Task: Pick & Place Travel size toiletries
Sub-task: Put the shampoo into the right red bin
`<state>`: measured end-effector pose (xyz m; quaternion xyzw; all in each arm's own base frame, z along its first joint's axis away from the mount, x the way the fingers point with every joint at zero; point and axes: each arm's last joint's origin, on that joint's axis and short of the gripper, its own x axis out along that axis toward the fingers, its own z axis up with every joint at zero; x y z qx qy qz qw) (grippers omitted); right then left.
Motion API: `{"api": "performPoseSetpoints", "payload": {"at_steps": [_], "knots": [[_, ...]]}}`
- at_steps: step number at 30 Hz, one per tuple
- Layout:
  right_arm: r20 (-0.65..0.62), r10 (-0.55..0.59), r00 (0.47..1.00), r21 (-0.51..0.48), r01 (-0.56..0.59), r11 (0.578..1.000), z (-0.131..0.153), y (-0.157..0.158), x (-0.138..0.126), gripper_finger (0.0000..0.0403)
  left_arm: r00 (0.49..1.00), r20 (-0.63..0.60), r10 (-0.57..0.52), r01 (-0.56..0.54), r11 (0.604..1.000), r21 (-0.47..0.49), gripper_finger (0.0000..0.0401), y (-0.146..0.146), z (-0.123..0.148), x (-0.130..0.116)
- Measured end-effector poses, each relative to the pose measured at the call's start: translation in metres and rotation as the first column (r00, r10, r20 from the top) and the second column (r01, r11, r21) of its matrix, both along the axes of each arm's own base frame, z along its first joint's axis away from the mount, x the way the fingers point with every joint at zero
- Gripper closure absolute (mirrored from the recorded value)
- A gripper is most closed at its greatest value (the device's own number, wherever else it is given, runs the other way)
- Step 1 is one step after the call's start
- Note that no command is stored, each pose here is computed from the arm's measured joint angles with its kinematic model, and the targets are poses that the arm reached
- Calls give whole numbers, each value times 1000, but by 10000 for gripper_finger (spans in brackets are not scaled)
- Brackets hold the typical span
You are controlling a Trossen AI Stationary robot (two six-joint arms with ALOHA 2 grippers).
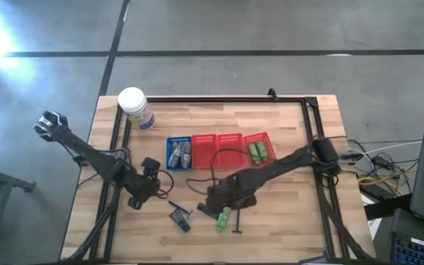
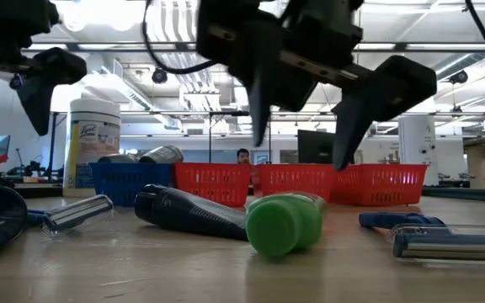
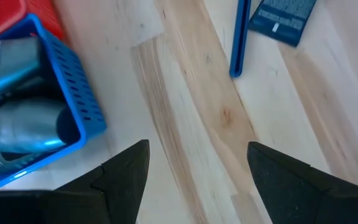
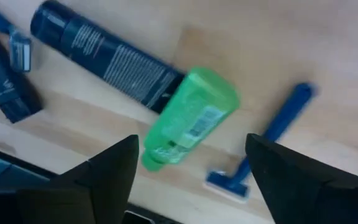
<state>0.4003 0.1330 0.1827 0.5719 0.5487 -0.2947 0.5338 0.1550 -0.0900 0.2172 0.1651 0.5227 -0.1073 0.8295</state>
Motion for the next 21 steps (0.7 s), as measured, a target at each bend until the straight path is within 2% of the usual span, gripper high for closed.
{"api": "performPoseSetpoints", "payload": {"at_steps": [6, 11, 15, 21], "knots": [[-67, -21, 998, -8, 21, 1000, -21, 14, 14, 83, 1000, 30, -2, 3, 1000, -15, 126, 2, 5, -3], [-103, -45, 994, 0, 45, 999, -34, 26, 16, 83, 999, 38, -3, 4, 1000, -19, 126, 3, 7, -4], [-106, -46, 993, 2, 47, 999, -39, 29, 18, 116, 999, 38, -3, 4, 1000, -19, 126, 3, 7, -4], [-115, 14, 993, -55, -21, 998, -37, 26, 12, 209, 999, 50, 8, -8, 1000, -1, 126, 3, 7, -4]]}}
